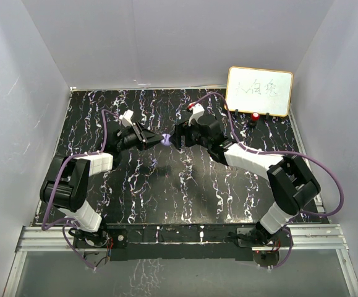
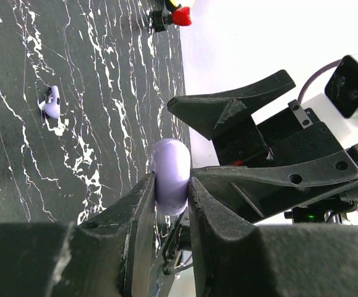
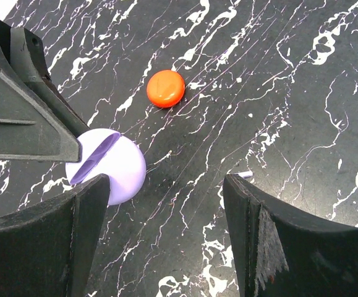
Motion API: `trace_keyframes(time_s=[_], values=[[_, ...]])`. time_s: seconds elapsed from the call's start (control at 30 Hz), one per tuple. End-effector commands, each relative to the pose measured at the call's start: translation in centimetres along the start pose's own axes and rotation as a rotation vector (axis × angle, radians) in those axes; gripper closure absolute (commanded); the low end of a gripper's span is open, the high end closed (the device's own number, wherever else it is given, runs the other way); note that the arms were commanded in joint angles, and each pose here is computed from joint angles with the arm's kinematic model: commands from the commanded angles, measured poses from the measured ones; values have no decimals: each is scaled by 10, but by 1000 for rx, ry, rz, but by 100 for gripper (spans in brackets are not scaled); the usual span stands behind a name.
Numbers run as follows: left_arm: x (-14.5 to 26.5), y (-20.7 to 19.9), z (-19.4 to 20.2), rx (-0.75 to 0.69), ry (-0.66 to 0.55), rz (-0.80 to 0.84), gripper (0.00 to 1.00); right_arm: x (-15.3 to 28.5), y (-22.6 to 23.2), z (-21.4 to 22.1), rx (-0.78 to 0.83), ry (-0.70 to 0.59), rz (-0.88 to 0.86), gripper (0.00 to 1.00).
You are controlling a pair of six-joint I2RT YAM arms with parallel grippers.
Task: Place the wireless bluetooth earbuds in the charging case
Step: Open the charging case.
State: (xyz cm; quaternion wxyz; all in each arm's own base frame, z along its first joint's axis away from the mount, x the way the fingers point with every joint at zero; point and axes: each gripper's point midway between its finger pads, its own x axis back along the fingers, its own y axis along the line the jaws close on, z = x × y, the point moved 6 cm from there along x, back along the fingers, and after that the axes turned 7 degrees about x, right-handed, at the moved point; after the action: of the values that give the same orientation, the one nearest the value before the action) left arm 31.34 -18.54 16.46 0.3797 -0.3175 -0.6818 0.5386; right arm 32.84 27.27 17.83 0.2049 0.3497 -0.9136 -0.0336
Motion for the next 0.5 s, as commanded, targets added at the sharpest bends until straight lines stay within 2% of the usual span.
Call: trace_keyframes(time_s=[0.0, 0.47], values=[[7, -28, 3, -63, 5, 75, 100, -4, 4, -16, 5, -67, -1, 28], [6, -34, 1, -50, 9, 103, 100, -12, -1, -2, -1, -42, 12, 27]])
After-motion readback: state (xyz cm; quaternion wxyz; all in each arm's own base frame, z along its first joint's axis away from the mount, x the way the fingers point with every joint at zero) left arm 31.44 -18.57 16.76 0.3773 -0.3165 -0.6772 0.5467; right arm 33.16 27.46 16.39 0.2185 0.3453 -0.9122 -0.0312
